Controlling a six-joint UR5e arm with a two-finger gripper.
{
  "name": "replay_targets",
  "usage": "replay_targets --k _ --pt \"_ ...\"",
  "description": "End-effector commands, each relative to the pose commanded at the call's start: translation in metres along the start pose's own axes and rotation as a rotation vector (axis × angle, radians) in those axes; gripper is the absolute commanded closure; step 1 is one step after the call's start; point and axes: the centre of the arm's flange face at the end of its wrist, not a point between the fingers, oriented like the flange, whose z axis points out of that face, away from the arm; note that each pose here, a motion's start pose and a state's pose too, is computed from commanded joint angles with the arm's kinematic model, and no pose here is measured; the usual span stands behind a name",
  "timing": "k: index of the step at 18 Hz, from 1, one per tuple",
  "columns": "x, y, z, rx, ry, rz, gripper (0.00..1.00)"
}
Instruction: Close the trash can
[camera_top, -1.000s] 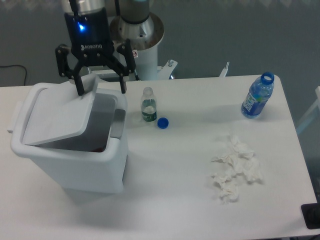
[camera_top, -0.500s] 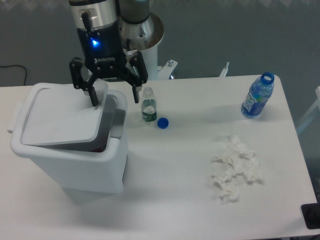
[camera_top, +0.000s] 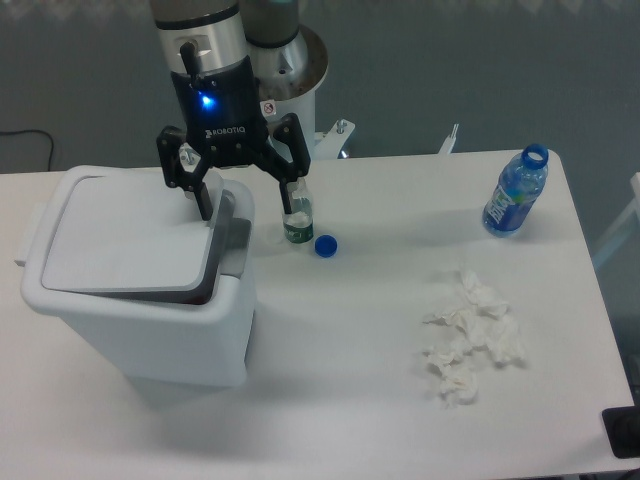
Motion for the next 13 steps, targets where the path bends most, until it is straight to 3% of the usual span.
replay_targets --k 13 --pt "0.002 -0.001 0.016 -0.024 0.01 0.007 0.0"
